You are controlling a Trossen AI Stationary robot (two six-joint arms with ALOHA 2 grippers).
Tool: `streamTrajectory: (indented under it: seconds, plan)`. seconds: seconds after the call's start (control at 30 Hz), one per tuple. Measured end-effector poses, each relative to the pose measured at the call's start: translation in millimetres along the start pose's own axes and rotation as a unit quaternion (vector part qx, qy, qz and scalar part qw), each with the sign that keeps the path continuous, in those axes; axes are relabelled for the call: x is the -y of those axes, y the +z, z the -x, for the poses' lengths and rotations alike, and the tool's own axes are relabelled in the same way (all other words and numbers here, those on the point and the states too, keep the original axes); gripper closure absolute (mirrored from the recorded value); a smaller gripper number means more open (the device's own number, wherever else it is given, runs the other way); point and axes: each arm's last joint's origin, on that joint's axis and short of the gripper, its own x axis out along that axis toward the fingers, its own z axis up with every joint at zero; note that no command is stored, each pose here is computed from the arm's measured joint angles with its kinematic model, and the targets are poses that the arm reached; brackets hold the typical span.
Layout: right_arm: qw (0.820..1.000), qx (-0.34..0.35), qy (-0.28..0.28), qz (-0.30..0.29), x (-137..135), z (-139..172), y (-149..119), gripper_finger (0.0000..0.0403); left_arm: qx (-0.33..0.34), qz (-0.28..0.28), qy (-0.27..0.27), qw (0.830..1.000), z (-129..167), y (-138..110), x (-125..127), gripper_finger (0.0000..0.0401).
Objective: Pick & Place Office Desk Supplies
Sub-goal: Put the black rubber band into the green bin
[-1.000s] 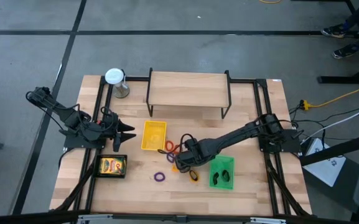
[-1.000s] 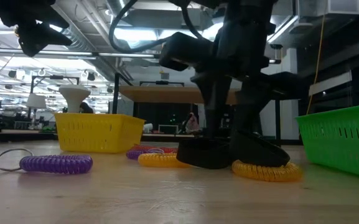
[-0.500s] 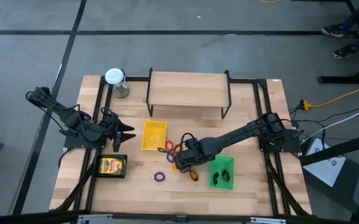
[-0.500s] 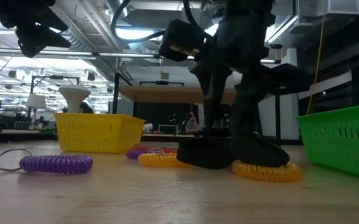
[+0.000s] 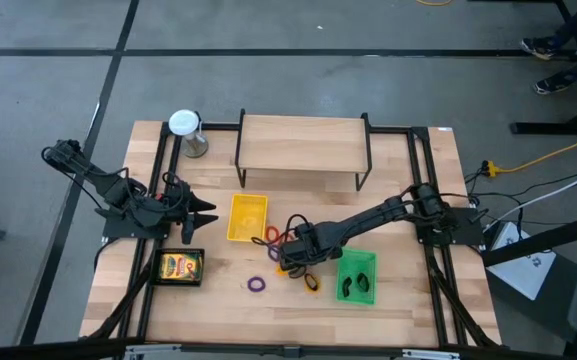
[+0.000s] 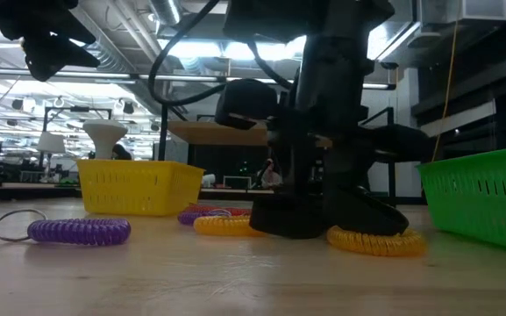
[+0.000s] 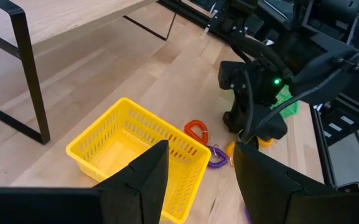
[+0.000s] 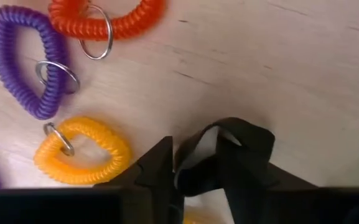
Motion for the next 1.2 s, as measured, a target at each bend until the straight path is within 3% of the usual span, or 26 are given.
streamTrajectory:
  seconds: [0.17, 0.23, 0.47, 0.77, 1.0, 1.2]
  plan:
    - [1.000, 0.001, -0.007, 0.014, 2, -1, 5, 0.0375, 0.000, 0.000, 0.000, 1.000, 0, 0, 0, 0.0226]
    - [1.000, 0.002, -0.003, 0.024, 1, -1, 5, 0.0392, 0.000, -0.001, 0.000, 1.000, 0, 0, 0, 0.0226]
    - [0.998, 0.034, 0.043, 0.023, -6, 10, 11, 0.0397, -0.001, -0.001, 0.001, 1.000, 0, 0, 0, 0.0226]
    - [0.988, 0.106, 0.112, 0.008, 4, 93, 9, 0.0400, -0.001, 0.003, 0.001, 1.000, 0, 0, 0, 0.0226]
    - [0.995, 0.097, 0.031, -0.002, 50, 143, -29, 0.0401, -0.002, 0.003, 0.003, 1.000, 0, 0, 0, 0.0226]
    - [0.997, 0.072, -0.005, -0.022, 71, 151, -74, 0.0402, -0.002, 0.003, 0.002, 1.000, 0, 0, 0, 0.0226]
